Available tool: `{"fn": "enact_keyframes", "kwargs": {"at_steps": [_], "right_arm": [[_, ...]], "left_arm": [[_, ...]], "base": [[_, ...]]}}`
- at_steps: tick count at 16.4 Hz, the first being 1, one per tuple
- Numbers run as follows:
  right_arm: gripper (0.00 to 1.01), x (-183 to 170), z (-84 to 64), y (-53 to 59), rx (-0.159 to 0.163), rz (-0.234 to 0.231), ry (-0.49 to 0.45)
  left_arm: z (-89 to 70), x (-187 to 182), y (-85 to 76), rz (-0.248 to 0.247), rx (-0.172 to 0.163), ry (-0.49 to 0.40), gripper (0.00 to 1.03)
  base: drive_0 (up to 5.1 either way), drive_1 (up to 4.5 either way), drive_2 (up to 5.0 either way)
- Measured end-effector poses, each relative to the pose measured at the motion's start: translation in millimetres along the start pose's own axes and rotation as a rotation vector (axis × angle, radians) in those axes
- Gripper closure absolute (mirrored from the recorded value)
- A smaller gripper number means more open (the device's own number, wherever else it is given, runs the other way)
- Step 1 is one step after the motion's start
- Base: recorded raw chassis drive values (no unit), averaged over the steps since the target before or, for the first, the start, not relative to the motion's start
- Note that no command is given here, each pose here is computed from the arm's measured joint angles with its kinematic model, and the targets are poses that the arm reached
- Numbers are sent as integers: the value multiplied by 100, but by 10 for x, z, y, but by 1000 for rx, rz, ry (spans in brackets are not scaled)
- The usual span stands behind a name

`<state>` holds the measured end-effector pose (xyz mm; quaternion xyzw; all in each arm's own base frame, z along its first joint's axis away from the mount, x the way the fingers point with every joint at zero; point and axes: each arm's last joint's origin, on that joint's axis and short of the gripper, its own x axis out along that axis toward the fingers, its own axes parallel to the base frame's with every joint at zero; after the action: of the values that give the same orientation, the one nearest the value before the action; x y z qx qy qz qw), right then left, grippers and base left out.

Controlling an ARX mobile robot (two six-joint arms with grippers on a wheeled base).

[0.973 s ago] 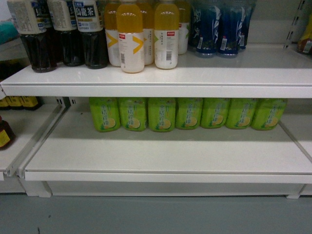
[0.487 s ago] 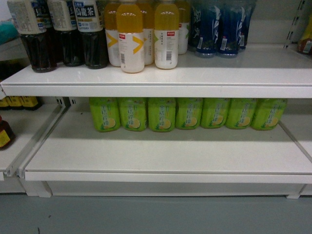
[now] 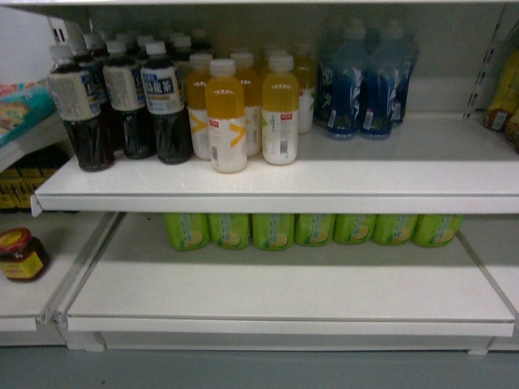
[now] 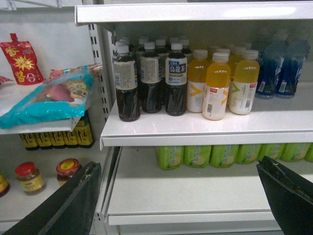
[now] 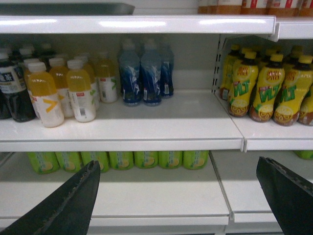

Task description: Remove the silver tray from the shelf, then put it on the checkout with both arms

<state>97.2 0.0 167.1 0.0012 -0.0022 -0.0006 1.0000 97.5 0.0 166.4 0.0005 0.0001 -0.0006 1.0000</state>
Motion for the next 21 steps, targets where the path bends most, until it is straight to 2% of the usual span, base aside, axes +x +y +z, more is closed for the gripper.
{"fn": "enact_keyframes", "kwargs": {"at_steps": [14,21], "right_arm": [[3,0,1,0,0,1,-1],[3,0,-1,0,0,2,1]], "left_arm": [[1,0,0,1,0,-1,5],[-2,0,0,1,0,2,5]], "base": [[0,0,0],[-3,422,-428]]}}
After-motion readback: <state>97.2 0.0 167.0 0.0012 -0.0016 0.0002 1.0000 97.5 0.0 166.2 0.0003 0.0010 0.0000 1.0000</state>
